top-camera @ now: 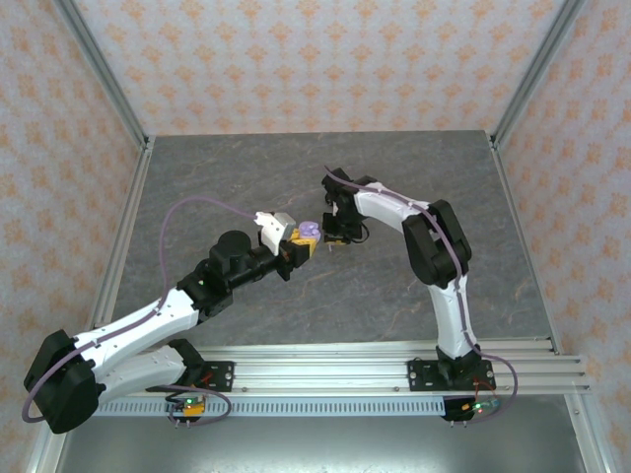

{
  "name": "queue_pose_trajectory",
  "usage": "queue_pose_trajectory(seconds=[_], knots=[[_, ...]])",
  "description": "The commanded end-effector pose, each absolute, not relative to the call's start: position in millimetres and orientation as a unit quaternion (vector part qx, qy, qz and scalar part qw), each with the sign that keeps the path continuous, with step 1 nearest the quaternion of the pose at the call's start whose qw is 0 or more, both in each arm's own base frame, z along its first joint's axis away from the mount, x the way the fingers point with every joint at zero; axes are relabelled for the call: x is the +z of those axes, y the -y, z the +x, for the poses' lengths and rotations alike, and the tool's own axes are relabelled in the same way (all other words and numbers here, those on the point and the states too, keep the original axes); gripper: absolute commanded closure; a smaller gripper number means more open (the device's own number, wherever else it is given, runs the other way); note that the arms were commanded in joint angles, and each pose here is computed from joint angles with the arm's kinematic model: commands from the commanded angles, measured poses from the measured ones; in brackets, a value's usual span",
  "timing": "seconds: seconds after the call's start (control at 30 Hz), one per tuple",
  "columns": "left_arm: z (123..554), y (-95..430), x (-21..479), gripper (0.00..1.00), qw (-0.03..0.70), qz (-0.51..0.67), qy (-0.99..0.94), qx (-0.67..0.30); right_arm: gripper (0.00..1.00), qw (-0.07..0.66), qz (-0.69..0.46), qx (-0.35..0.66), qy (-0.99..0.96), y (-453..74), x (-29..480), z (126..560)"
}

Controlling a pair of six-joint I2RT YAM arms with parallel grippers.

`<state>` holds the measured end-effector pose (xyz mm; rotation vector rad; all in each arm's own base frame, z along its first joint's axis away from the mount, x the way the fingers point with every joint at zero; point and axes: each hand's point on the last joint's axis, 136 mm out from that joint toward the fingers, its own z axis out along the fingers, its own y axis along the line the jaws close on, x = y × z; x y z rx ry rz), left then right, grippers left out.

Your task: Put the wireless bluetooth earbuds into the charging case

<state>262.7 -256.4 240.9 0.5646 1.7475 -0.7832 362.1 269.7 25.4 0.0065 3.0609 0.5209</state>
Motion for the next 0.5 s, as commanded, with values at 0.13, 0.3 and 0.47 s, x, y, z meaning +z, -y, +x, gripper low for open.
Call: queue_pose_trajectory(seconds=[0.13,0.3,0.47], knots=[[273,253,232,0.89,0.538,0.213,-0.752,-0.315,0.81,0.055,0.047,0.262,-0.962,-269,53,378],[278,252,225,0.88,0.540,0.198,-0.756,-0.313,0.81,0.077,0.069,0.300,-0.948,-262,67,384],[285,248,220,0.88,0.539,0.177,-0.759,-0.319,0.81,0.097,0.083,0.338,-0.932,-257,84,390]])
